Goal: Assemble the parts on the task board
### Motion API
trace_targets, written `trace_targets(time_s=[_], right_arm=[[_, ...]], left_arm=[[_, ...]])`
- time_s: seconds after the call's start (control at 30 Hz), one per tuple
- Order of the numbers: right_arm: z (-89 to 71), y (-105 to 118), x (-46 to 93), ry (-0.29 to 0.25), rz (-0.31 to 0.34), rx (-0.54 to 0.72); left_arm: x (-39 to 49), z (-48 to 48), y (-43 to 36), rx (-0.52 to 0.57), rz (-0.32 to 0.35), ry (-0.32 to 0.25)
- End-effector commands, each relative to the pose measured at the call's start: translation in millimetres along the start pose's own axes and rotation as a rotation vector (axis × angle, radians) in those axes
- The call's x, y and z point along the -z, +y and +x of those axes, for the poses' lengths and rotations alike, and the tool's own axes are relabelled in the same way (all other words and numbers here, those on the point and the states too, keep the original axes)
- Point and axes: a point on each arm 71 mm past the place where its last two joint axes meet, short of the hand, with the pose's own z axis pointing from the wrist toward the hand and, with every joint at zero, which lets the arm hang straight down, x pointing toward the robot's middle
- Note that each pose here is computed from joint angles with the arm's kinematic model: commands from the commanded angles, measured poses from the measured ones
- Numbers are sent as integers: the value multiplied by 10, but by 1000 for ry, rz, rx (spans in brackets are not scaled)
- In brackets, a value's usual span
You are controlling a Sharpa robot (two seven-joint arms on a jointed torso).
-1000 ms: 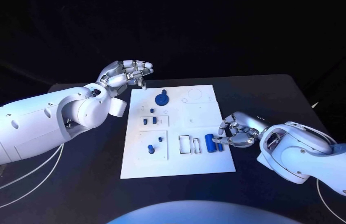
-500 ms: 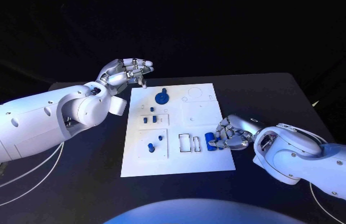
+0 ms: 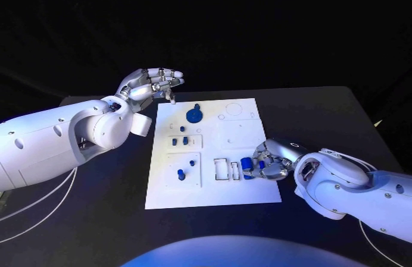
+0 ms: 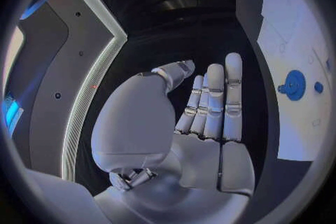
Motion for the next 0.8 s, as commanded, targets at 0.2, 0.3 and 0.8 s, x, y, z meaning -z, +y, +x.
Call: trace_targets(time_s=[0.2,0.3,0.8], right_arm=[[80,-19,-57,21,28,62],[97,-11,-65,27,29,66],[68,73,-21,-50,4,-34]], left_arm=[[6,22,-15,3,14,20],[7,20,-16,2,13,20],[10,16,-15,2,11,20]])
